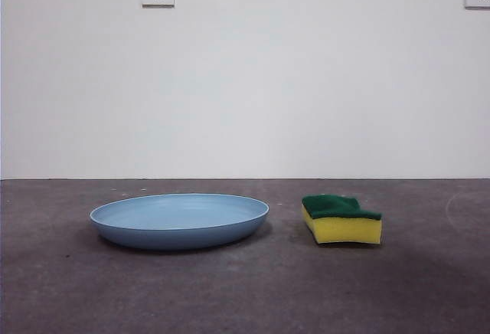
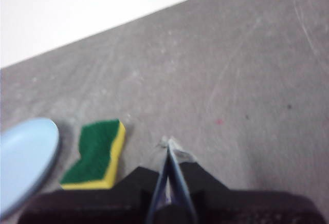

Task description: Pick up the plate,pick up the cloth,clean the plate with the cloth

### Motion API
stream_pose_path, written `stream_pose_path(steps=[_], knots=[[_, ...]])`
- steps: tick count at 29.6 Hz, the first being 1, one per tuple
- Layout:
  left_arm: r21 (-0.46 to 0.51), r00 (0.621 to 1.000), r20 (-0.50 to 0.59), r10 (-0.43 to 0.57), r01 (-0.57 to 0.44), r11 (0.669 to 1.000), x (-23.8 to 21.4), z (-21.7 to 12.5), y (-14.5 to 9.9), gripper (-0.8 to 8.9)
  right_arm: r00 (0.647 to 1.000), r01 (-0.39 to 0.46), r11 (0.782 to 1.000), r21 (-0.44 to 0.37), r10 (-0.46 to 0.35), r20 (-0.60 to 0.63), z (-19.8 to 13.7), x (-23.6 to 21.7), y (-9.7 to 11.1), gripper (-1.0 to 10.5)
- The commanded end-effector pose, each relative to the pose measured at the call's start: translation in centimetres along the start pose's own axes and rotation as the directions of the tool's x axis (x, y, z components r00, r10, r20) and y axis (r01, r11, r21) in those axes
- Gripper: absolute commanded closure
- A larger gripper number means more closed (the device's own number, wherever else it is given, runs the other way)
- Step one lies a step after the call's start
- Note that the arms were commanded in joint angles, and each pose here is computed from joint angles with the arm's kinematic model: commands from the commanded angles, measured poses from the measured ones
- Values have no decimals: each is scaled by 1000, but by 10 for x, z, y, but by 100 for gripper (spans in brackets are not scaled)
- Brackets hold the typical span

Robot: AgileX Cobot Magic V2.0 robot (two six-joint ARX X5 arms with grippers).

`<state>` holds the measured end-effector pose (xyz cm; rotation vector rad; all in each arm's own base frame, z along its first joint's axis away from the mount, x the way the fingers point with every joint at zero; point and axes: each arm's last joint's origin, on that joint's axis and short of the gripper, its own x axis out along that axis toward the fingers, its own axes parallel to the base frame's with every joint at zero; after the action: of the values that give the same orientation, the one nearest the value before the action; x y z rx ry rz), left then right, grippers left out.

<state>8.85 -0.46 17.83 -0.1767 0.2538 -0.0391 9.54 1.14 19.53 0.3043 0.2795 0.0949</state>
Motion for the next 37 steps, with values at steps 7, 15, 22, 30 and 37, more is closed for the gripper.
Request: stream_pose_path(steps=[7, 15, 22, 30, 37], knots=[[-15, 993, -106, -45, 44, 999, 5, 52, -11, 820, 987, -64, 997, -44, 56, -151, 64, 10, 24, 957], [-20, 924, -313, -218, 224, 974, 45, 96, -25, 819, 912, -272, 962, -23, 250, -325, 100, 49, 42, 947], [-70, 869, -425, -252, 246, 967, 83, 114, -29, 702, 872, -263, 965, 6, 240, -427, 104, 82, 43, 825], [-151, 838, -422, -346, 311, 938, 107, 111, -34, 444, 857, -250, 968, 18, 229, -461, 99, 93, 41, 567], [-172, 754, -549, -360, 320, 932, 172, 97, -54, 445, 854, -248, 969, 20, 228, -468, 98, 92, 41, 567]])
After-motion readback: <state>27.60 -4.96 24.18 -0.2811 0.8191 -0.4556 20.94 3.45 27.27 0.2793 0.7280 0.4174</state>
